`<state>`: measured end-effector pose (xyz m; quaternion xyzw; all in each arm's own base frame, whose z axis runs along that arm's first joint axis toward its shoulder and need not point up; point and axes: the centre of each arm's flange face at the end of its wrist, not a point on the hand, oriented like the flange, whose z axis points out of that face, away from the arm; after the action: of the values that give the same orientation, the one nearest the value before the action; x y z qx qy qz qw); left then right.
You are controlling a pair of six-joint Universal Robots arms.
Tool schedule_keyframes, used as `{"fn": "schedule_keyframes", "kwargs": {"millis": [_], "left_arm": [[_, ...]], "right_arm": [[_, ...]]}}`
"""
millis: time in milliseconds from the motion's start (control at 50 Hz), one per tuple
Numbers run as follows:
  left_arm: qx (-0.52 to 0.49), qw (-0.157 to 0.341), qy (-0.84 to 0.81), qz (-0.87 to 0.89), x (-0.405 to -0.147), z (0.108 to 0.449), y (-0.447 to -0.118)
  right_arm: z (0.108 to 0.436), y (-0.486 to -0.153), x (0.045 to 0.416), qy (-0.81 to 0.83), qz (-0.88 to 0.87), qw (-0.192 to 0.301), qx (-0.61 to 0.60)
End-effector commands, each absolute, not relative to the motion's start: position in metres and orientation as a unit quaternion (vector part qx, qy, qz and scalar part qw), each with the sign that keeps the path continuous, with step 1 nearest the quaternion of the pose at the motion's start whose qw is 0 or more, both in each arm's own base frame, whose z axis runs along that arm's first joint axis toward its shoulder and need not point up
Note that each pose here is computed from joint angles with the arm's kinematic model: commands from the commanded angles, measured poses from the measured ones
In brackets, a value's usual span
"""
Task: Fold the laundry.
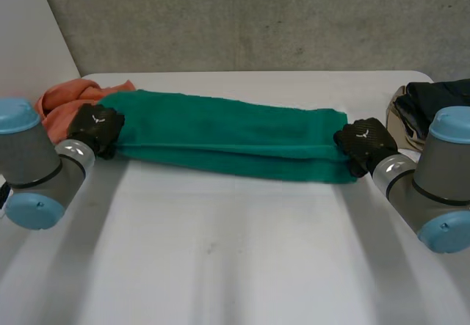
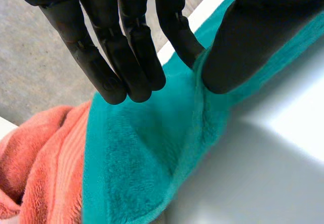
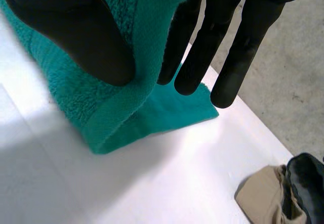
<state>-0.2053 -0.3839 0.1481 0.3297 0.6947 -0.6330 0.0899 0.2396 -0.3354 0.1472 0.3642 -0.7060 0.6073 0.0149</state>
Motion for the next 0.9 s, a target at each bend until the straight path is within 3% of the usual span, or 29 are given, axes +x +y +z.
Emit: {"fn": "schedule_keyframes", "kwargs": {"millis": [20,360,580,900], "left_arm": [[0.328,0.093,0.695,-0.633,-0.204,0.141,-0.397],[0.333,0.089,0.699,-0.626,-0.195,0.132,-0.402],[0.361,0.12,0.687,-0.619,-0.186,0.126,-0.411],[0.398,0.07,0.706,-0.581,-0.187,0.136,-0.391]], "right_arm": [[0.146,-0.332,0.236,-0.711,0.606,0.013,0.358],[0.153,-0.334,0.231,-0.71,0.613,0.016,0.347],[0.154,-0.338,0.227,-0.712,0.613,0.018,0.341],[0.162,-0.341,0.224,-0.72,0.606,0.003,0.339]]}}
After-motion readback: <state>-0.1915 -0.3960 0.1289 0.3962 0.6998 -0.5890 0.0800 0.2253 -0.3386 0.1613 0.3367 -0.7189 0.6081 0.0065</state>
